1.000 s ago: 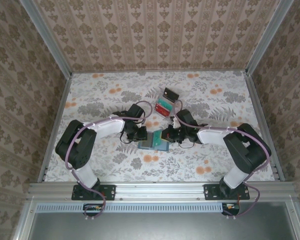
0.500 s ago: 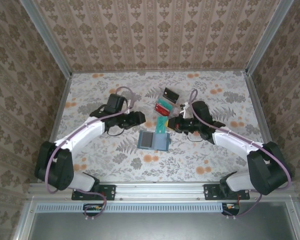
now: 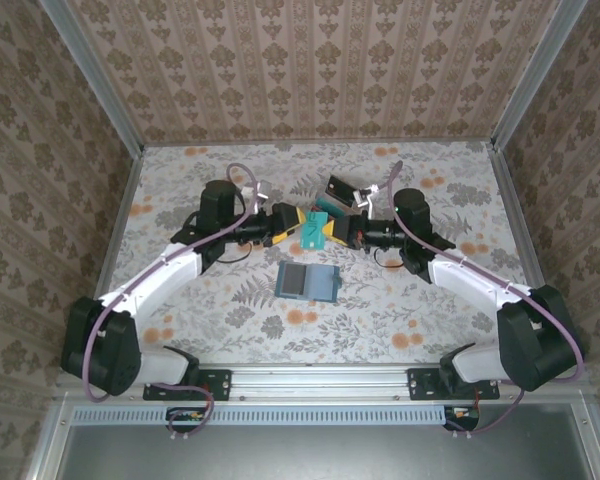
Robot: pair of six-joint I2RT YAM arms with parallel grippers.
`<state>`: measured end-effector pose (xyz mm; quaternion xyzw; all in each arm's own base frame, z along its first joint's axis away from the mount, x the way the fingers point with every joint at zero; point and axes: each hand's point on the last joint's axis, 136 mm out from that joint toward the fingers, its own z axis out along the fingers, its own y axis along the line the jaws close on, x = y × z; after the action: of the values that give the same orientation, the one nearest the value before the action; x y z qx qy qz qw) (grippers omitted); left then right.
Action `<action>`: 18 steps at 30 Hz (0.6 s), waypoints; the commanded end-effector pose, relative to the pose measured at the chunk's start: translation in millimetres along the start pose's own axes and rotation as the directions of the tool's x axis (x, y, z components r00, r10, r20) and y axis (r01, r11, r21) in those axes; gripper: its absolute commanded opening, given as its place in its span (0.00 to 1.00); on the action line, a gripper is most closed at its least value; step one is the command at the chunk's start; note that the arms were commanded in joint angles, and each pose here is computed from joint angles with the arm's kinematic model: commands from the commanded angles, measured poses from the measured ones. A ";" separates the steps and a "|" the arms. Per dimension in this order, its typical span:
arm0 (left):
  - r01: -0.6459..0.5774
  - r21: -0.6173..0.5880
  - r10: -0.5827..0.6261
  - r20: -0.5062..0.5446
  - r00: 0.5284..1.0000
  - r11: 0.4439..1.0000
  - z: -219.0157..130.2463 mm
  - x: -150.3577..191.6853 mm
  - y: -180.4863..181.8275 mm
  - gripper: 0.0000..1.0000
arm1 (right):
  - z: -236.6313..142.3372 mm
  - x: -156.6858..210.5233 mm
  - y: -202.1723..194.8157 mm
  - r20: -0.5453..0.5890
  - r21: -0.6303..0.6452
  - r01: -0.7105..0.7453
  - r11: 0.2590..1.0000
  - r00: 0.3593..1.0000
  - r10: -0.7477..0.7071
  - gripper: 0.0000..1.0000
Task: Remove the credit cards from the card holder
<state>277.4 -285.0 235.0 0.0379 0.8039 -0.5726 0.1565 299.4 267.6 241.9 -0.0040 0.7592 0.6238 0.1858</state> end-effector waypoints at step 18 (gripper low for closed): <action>-0.009 0.213 0.010 0.000 1.000 0.977 2.1 -5.1 -35.6 0.00 | 9.2 -11.7 25.1 -0.025 -0.101 -0.007 0.995 1.000 0.005 0.11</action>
<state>278.3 -296.5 259.1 0.0450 0.7515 -0.6413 0.1482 305.5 273.1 247.8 0.0050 0.7424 0.6496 0.1639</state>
